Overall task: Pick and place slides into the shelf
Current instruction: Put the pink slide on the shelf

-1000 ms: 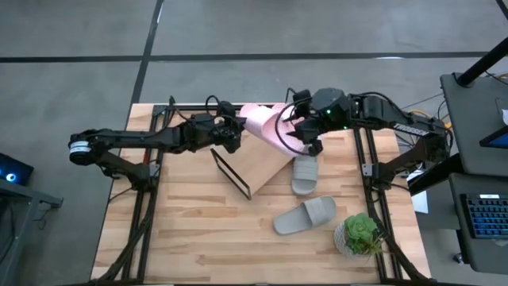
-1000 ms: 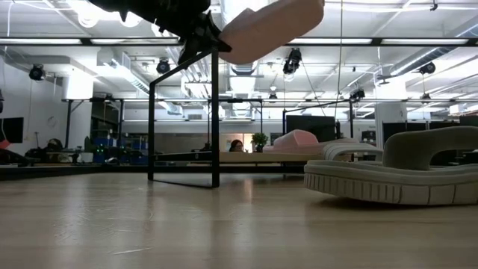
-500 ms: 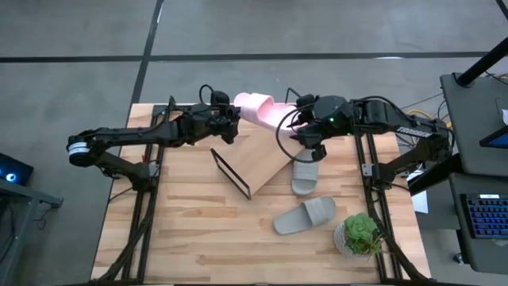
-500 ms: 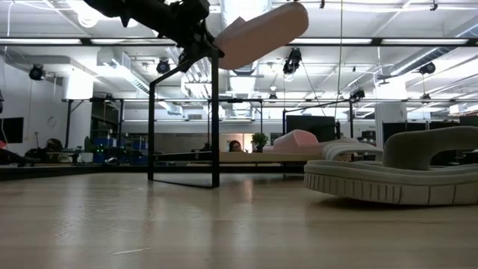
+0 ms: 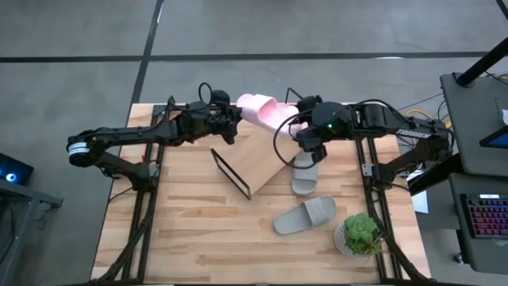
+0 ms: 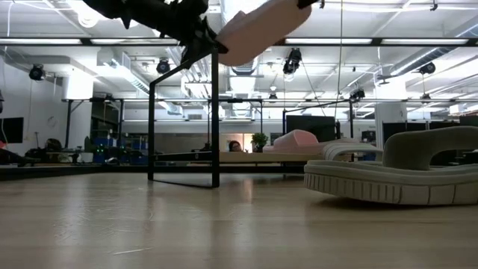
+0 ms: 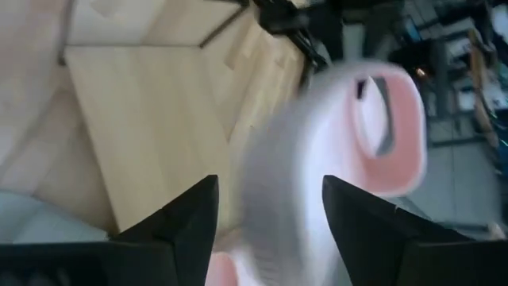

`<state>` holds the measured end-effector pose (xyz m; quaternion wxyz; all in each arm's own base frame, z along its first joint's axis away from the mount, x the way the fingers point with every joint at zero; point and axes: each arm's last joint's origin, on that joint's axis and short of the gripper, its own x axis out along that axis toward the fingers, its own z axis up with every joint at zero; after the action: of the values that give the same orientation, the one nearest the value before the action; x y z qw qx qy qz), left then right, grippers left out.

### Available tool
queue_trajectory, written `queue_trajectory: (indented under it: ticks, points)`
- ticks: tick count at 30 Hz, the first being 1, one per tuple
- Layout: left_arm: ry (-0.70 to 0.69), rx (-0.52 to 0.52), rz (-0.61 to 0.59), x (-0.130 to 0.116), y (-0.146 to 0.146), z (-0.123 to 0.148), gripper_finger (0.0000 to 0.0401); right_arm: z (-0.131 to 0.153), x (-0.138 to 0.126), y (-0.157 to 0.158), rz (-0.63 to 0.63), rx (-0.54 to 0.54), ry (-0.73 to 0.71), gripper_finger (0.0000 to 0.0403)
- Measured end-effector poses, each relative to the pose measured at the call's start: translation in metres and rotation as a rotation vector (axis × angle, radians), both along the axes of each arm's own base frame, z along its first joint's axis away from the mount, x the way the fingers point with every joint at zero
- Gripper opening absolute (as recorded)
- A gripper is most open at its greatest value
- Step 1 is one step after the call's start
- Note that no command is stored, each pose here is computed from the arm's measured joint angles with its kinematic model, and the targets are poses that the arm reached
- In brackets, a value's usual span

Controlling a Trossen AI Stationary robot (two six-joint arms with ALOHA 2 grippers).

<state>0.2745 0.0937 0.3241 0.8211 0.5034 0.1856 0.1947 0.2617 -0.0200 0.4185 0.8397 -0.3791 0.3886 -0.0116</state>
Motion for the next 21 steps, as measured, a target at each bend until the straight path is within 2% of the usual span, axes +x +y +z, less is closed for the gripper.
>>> queue_trajectory:
  ticks: [3, 7, 21]
  points:
    - [-0.024, 0.002, -0.042, 0.0008, -0.0012, 0.0023, 0.0024, 0.0003, 0.0000, -0.0019, -0.056, -0.037, -0.006, 0.0213]
    - [-0.025, -0.002, -0.057, 0.0009, -0.0013, 0.0021, 0.0024, 0.0021, 0.0015, -0.0021, -0.092, -0.017, -0.046, 0.0208]
    - [-0.067, -0.007, -0.053, 0.0009, -0.0008, 0.0050, 0.0024, 0.0018, 0.0064, 0.0049, -0.063, -0.020, -0.061, 0.0181]
